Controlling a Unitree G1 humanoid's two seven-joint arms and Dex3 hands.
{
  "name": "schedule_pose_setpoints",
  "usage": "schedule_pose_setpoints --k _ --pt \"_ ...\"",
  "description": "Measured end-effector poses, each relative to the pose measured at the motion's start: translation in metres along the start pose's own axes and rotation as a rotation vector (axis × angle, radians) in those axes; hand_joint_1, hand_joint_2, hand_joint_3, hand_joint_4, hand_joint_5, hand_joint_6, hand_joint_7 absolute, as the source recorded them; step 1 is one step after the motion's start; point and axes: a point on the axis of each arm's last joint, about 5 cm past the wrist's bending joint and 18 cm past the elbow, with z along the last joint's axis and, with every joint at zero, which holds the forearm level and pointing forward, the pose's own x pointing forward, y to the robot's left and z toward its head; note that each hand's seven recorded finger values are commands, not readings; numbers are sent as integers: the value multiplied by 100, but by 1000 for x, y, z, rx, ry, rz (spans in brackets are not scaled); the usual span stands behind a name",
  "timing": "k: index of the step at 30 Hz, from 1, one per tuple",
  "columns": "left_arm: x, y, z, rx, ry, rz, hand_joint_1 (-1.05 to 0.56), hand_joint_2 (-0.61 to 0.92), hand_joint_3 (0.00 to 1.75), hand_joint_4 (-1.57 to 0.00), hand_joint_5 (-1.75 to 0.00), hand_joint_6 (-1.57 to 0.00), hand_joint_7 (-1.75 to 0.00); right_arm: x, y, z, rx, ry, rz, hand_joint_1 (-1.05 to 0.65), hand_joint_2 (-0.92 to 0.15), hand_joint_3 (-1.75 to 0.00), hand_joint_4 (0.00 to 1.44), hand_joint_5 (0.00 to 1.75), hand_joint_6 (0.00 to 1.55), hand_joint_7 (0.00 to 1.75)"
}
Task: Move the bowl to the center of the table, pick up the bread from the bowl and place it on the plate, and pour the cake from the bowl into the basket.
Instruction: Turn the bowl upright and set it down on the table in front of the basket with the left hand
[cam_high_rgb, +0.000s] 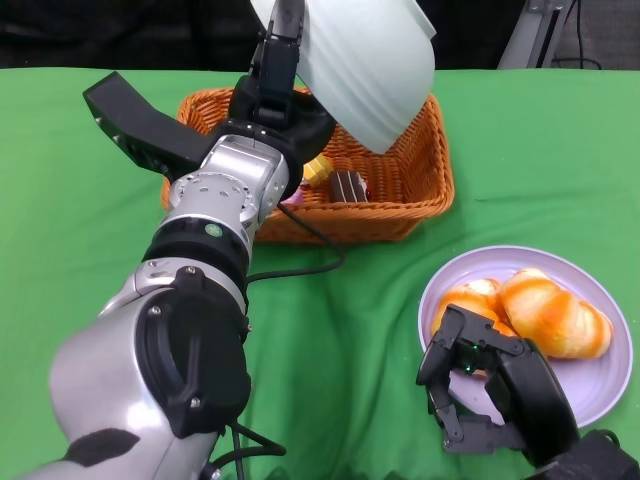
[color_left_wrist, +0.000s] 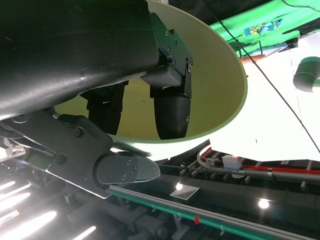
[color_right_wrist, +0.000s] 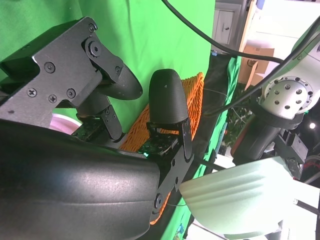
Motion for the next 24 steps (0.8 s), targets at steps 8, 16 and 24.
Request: schedule_pose_setpoints --k 8,16,24 --pt "0 -2 0 92 24 -43 -19 91 51 -73 -175 -53 -172 0 0 0 2 0 -1 -9 -44 -131 88 175 66 164" --pt "1 -13 10 494 -73 -227 -9 70 93 -73 -175 -65 -163 0 0 0 6 0 3 -9 -44 -132 86 175 66 163" --pt "-3 -16 15 943 -192 -375 -14 66 95 -71 -175 -67 -157 0 0 -1 18 4 3 -8 -45 -132 86 175 66 163"
